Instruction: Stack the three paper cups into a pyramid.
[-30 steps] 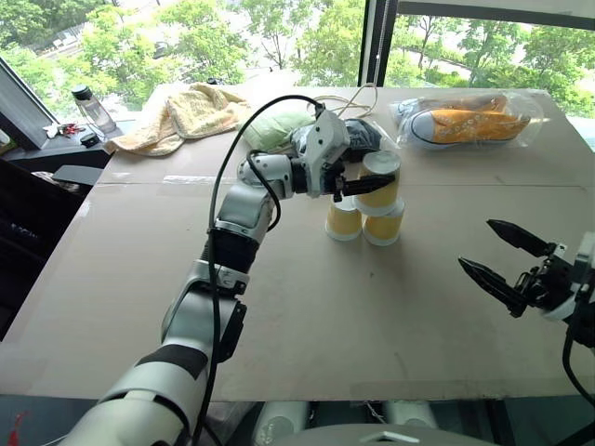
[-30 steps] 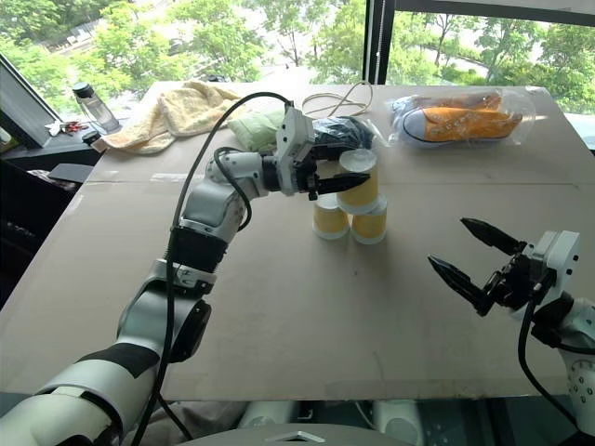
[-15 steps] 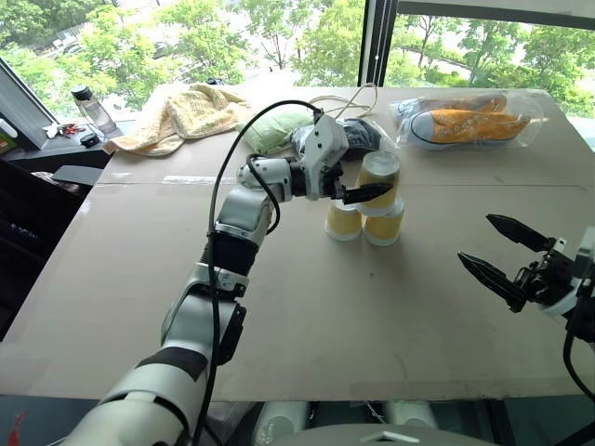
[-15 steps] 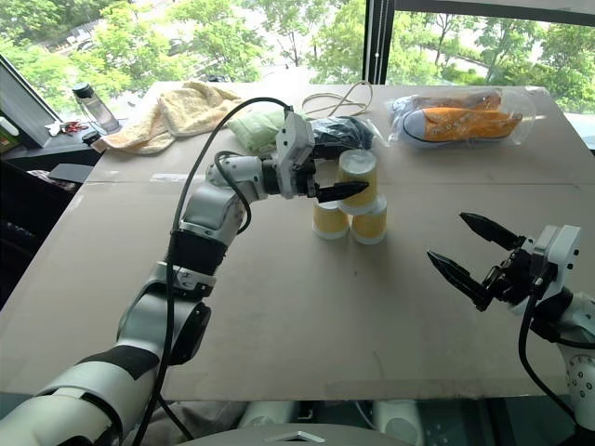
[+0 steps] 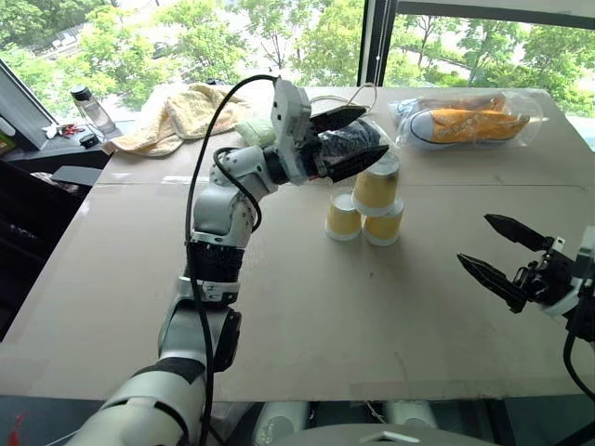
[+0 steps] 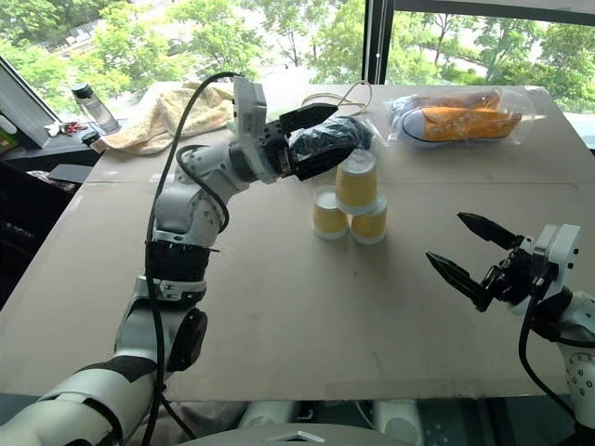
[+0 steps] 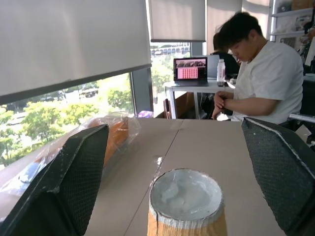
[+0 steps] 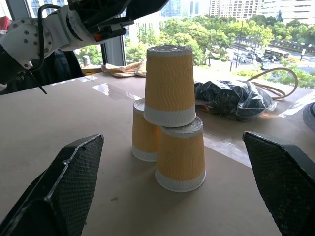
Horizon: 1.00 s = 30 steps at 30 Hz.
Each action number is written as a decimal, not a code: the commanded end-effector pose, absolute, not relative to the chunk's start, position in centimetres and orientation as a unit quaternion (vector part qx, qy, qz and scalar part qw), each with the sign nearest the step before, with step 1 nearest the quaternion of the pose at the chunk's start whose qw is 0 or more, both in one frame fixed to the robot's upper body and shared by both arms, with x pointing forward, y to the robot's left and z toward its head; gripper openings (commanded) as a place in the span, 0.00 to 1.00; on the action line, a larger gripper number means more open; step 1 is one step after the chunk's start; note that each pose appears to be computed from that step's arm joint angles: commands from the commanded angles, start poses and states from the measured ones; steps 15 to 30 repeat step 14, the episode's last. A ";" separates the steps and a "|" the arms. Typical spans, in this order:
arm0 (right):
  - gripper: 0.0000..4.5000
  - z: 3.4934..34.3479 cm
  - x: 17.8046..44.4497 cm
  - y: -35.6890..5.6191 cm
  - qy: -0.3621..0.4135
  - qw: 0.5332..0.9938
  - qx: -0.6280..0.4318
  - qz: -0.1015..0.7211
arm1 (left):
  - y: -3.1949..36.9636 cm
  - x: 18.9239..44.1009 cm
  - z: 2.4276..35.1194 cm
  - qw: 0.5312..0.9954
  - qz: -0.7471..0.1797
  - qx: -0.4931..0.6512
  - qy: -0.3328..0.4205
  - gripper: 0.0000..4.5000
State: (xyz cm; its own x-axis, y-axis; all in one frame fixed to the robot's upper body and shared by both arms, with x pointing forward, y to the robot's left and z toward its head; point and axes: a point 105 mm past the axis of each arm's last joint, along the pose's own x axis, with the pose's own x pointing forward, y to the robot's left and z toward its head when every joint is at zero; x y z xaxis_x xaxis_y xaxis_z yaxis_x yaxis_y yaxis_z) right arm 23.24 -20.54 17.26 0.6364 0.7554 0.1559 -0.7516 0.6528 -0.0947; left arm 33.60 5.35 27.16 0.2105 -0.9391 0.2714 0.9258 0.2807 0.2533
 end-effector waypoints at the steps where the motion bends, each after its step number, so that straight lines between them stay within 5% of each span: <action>1: 1.00 17.2 23.1 -21.2 -0.093 0.905 -0.013 0.415 | 7.0 30.8 28.6 0.765 -0.612 0.002 -0.200 0.98; 6: 1.00 14.1 23.2 -23.0 -0.056 0.918 -0.014 0.392 | 12.2 28.8 17.2 0.854 -0.516 0.073 0.000 0.98; 11: 1.00 11.7 23.2 -24.1 -0.027 0.921 -0.033 0.386 | 14.1 25.9 12.1 0.882 -0.460 0.081 0.060 0.98; 30: 1.00 10.8 23.1 -24.3 -0.013 0.919 -0.042 0.392 | 14.7 25.3 10.7 0.889 -0.443 0.094 0.071 0.98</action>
